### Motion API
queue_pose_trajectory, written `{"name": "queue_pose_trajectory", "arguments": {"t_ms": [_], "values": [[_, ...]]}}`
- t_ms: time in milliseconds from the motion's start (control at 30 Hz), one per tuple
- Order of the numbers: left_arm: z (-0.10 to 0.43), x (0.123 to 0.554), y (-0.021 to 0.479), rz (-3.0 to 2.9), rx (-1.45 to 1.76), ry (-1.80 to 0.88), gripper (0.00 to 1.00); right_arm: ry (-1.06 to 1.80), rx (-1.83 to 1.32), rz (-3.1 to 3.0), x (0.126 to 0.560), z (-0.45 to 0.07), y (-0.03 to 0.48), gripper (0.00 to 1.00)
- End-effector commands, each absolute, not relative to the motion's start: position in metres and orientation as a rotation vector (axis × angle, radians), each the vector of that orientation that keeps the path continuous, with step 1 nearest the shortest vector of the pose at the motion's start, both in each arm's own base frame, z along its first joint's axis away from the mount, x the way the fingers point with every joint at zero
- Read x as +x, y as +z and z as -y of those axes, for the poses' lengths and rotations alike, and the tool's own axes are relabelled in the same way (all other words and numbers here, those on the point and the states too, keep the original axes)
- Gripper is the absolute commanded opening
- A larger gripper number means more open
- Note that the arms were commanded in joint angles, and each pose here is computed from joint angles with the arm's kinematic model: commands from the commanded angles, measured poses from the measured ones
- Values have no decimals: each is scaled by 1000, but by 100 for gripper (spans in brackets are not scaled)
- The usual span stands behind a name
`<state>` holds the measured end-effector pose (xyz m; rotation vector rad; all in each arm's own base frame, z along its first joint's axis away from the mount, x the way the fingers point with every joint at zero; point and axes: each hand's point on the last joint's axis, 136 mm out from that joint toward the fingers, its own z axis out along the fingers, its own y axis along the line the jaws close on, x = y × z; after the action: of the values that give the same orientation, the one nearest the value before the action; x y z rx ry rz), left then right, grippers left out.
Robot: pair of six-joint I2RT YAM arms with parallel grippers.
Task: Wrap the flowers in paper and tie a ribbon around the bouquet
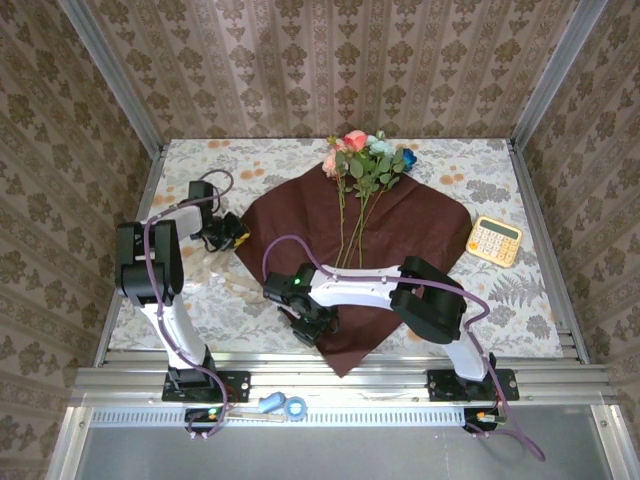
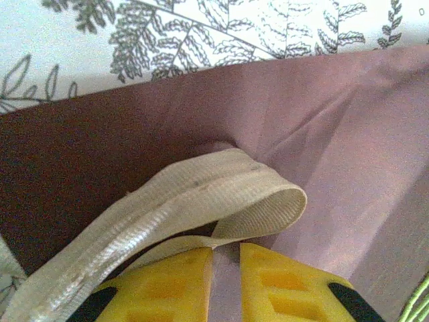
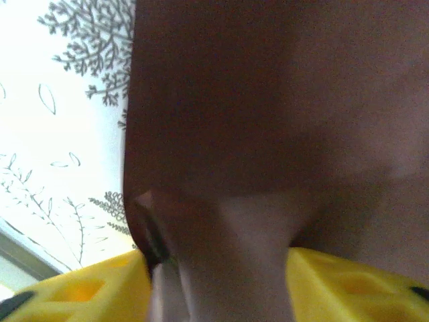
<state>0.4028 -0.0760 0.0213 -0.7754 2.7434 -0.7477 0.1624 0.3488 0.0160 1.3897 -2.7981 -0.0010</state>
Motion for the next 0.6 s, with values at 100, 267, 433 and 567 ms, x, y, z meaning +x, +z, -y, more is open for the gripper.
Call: {"name": "queue_pose_trajectory", "arguments": {"t_ms": [100,267,433,567], "values": [[60,390,36,-2771,-776,-629,26,6,1368,2818,169,-350,20,17],[45,369,91,-2725,-767,-482,49,-204,1332,2801,170,-358,47,0],[63,329,116,-2727,-822,-572,52,-479,1215,2719,167,-362,75,0],[92,285,120,-2761,-922,-654,56,-670,1090,2647,172,-361,92,0]]}}
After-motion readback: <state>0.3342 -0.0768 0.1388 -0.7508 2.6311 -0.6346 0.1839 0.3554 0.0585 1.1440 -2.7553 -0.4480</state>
